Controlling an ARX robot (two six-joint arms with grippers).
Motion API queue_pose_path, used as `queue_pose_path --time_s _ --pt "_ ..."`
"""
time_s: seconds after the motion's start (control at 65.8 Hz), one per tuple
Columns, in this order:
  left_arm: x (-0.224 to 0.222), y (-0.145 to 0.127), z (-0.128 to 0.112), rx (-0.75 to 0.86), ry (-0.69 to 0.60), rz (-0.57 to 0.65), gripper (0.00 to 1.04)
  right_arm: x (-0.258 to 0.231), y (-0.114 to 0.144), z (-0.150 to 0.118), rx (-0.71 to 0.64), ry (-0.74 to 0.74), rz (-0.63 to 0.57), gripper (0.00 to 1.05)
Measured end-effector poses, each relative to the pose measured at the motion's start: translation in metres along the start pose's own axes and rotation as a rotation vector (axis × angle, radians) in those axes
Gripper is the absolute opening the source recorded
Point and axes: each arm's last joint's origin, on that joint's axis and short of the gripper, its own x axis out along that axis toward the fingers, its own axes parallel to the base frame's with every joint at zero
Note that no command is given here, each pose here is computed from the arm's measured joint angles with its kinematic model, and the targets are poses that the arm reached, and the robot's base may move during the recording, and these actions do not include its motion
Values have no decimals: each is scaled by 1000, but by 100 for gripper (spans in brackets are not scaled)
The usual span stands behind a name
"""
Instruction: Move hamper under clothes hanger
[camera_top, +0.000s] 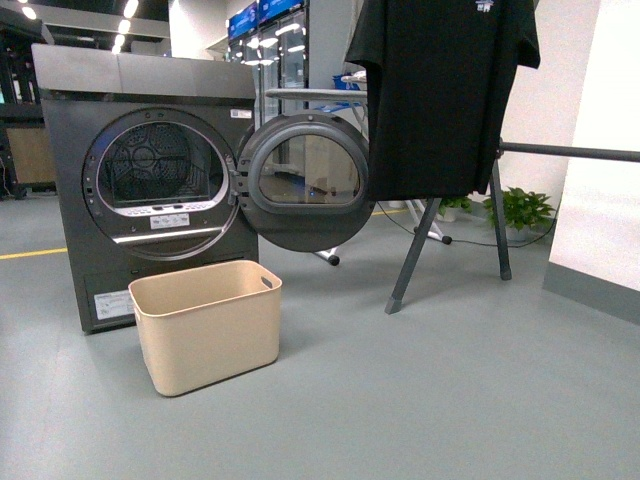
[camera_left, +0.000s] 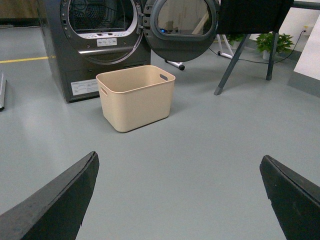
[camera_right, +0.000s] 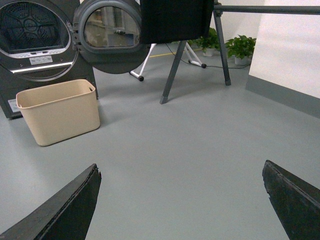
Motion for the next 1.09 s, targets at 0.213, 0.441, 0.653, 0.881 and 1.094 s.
queue_pose_path --time_s 0.213,0.441,0.653,0.881,1.094 --pt "0 0 0 0 0 0 98 0 0 0 0 0 0 97" --pt "0 0 0 0 0 0 98 0 0 0 0 0 0 97" --pt "0 0 0 0 1 0 98 0 0 0 0 0 -2 97" --pt "0 0 0 0 1 0 98 0 0 0 0 0 0 97" --pt "0 0 0 0 0 0 98 0 0 0 0 0 0 97"
